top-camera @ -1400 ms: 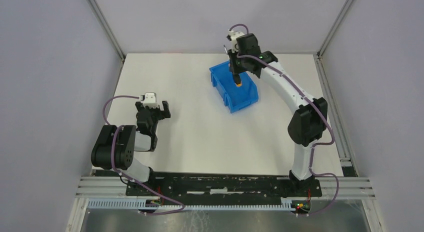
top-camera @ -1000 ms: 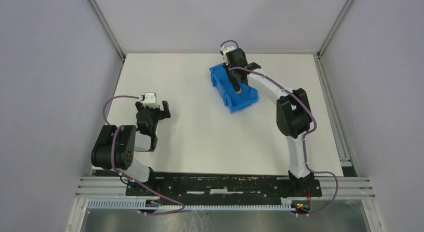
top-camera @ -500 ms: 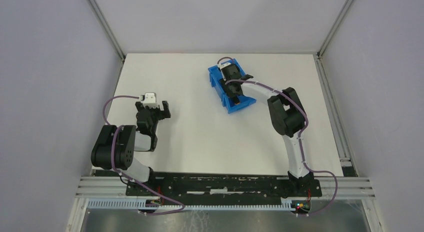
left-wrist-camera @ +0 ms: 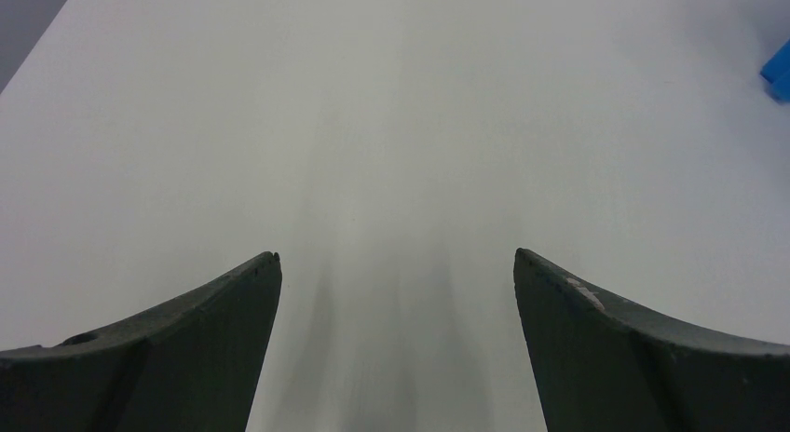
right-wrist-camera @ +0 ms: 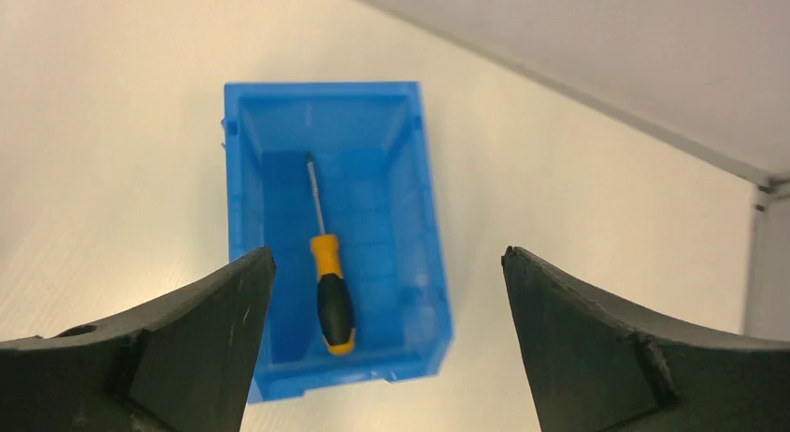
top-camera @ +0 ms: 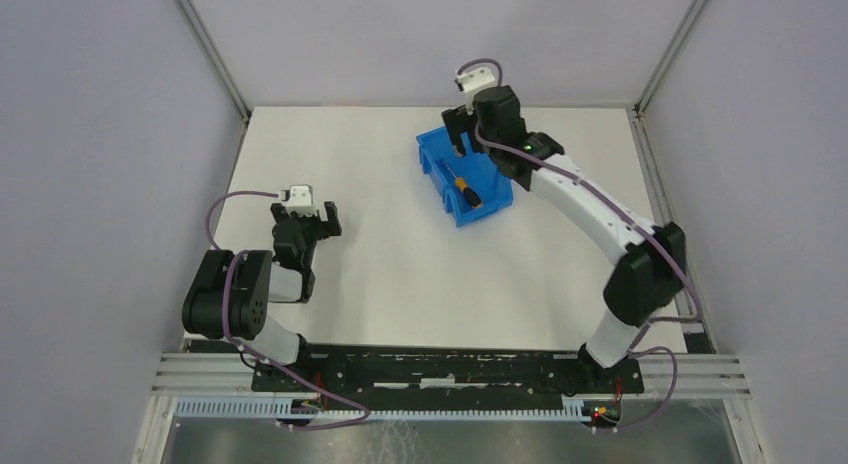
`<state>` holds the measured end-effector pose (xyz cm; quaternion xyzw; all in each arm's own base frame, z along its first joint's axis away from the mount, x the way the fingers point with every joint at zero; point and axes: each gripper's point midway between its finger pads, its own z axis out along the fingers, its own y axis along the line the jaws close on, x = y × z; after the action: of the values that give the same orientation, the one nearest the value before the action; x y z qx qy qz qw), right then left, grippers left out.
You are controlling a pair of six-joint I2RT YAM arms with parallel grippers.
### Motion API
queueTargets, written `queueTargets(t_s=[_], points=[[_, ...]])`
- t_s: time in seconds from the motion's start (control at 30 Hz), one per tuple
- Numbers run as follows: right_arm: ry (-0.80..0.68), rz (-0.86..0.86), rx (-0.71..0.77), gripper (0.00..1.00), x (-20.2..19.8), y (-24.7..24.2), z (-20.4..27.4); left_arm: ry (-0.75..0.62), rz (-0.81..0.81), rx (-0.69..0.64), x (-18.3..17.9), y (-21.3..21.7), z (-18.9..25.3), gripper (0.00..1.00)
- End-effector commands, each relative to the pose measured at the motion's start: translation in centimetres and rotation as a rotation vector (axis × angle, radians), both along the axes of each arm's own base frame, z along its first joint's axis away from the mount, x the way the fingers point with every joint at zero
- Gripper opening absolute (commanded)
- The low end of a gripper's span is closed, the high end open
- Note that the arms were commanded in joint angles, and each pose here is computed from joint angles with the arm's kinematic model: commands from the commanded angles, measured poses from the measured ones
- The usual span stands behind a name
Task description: Put the screwdriver in the bin
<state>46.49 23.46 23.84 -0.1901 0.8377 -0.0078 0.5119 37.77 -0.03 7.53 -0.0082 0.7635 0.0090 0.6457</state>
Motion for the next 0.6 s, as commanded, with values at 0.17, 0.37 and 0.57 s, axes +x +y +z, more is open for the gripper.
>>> queueTargets(t_s=[0.17,0.37,0.57], points=[[-0.283,-0.200,0.037,0.98,-8.2,-10.4,3.8,-0.042,0.001,-0.023,0.2,0.0,1.2,1.00],[-0.298,-0.291,0.056,0.98,-13.6,-15.1,-2.9,-0.043,0.001,-0.023,0.2,0.0,1.2,1.00],[-0.298,-0.318,0.119,0.98,-17.4,-17.3,-9.2,-0.042,0.001,-0.023,0.2,0.0,1.2,1.00]])
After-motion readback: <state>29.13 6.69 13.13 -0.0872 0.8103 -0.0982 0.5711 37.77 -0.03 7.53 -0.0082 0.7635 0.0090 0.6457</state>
